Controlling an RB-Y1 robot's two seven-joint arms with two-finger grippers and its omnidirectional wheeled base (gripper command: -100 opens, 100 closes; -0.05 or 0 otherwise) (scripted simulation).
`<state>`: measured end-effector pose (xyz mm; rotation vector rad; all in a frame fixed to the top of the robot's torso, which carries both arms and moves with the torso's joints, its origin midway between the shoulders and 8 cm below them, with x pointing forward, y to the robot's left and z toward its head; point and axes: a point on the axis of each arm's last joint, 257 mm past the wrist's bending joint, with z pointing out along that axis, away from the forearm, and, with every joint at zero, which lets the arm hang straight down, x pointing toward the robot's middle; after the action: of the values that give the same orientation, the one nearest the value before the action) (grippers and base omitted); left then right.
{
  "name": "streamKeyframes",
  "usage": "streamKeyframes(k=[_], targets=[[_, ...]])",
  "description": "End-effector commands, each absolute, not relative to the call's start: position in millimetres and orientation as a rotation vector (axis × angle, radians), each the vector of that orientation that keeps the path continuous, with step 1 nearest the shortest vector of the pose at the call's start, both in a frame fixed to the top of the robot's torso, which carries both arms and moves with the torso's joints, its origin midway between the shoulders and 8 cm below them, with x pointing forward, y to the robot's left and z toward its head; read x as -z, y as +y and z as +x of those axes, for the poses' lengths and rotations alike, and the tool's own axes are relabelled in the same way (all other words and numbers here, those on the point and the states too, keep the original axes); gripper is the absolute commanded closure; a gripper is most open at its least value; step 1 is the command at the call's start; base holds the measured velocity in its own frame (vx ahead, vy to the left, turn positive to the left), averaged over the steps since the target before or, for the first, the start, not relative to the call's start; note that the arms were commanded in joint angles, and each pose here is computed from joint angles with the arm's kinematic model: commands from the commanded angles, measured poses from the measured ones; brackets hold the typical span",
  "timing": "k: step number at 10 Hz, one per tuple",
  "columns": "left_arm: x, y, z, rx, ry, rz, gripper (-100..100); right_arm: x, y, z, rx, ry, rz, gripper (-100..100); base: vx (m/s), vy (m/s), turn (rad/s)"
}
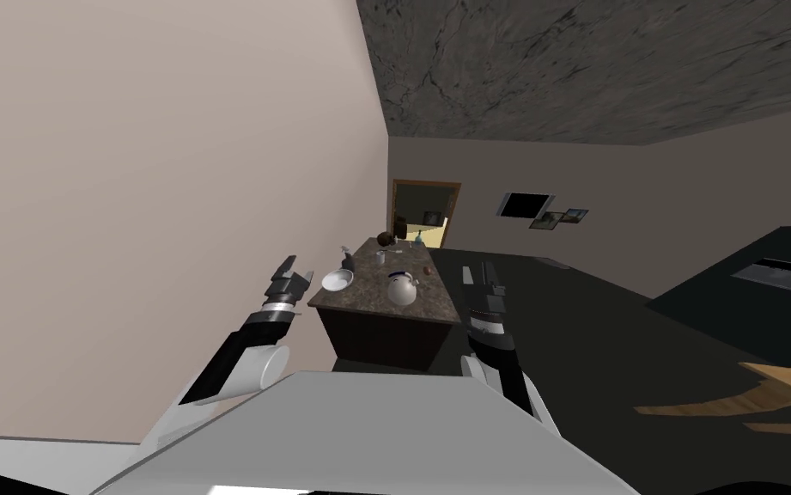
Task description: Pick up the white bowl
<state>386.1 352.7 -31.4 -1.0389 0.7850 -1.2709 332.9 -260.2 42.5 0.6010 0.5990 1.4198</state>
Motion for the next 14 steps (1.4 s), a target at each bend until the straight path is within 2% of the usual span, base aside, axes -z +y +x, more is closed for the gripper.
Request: streamKeyframes(k=[1, 14], targets=[[37.8, 356.9, 388.3, 1.268, 0.792, -1.073, -100, -42.5, -260.2, 332.9, -1.42, 0.599, 0.601, 0, -0.01, -0.042, -0.021], [93.7, 406.5, 406.4, 1.243, 0.825, -1.429, -100, -42.5, -260.3, 332.9, -1.42, 0.599, 0.601, 0, -0.002, -0.038, -0.053]])
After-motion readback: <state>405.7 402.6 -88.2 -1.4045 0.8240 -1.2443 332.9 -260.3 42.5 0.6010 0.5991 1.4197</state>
